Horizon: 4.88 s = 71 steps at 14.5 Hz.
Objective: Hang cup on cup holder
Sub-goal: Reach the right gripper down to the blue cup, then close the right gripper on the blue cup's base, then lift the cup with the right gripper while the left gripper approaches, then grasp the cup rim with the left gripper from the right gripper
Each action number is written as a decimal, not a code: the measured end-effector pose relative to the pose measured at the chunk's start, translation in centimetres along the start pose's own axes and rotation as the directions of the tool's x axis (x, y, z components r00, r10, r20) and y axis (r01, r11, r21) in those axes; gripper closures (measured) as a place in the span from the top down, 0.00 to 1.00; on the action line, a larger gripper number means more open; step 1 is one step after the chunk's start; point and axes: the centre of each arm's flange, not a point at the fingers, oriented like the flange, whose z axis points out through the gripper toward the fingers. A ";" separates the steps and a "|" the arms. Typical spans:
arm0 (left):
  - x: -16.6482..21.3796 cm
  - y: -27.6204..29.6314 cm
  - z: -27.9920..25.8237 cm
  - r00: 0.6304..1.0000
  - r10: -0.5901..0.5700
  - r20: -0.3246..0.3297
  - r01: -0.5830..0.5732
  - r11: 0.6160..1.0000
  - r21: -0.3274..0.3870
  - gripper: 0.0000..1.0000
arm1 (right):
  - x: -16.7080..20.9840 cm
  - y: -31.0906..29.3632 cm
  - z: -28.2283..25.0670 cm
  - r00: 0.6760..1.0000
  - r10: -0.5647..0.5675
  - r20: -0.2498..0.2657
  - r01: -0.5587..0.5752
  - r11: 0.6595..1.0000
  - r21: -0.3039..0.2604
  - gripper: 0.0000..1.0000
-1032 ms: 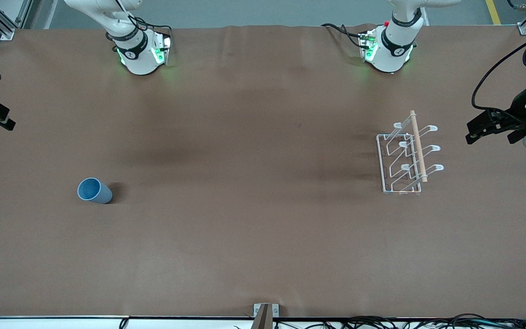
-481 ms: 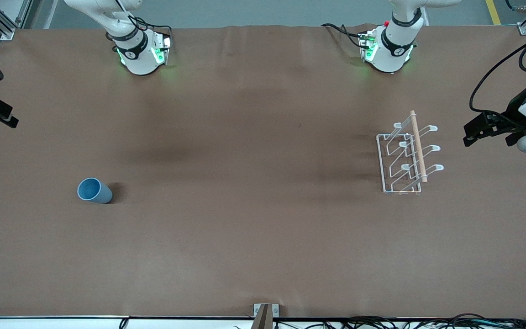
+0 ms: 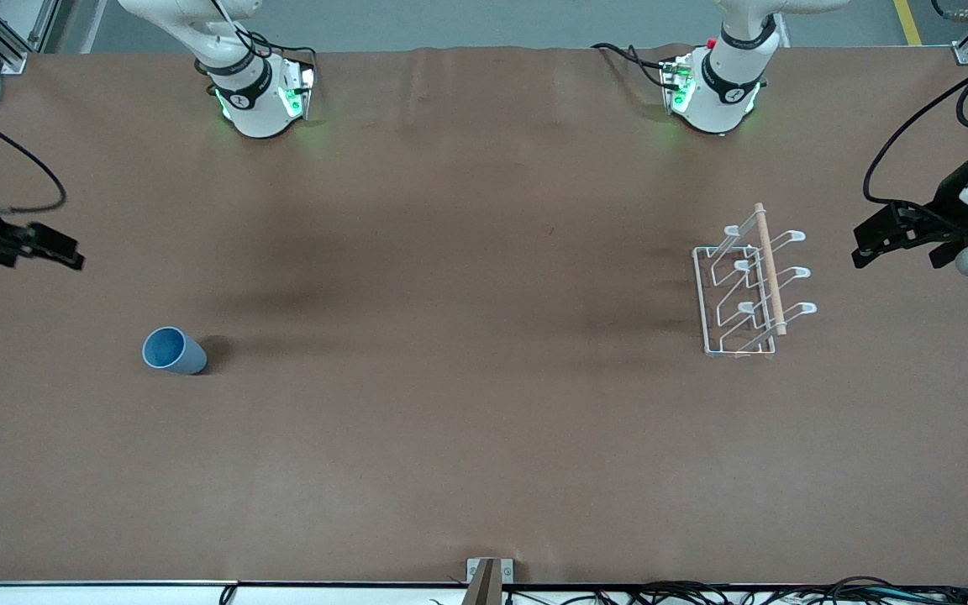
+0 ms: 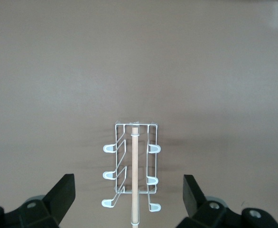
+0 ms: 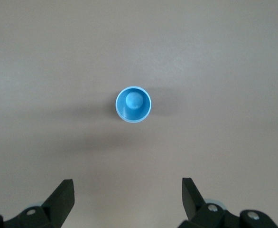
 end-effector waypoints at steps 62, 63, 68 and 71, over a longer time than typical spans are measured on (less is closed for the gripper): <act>-12.7 32.4 0.2 0.642 0.764 0.070 -0.722 0.633 -0.280 1.00 | -3.8 -44.0 10.2 0.878 -0.215 0.427 -0.307 0.430 0.849 0.04; -12.4 33.0 1.3 0.634 0.770 0.072 -0.720 0.622 -0.308 1.00 | -3.8 -44.0 10.3 0.878 -0.214 0.428 -0.309 0.430 0.848 0.04; -9.0 36.6 7.5 0.638 0.770 -0.009 -0.716 0.590 -0.373 1.00 | -4.0 -44.0 10.7 0.874 -0.213 0.437 -0.316 0.434 0.843 0.04; -8.7 38.5 9.1 0.611 0.790 -0.043 -0.738 0.549 -0.392 1.00 | -4.1 -44.1 10.7 0.872 -0.216 0.439 -0.317 0.436 0.843 0.04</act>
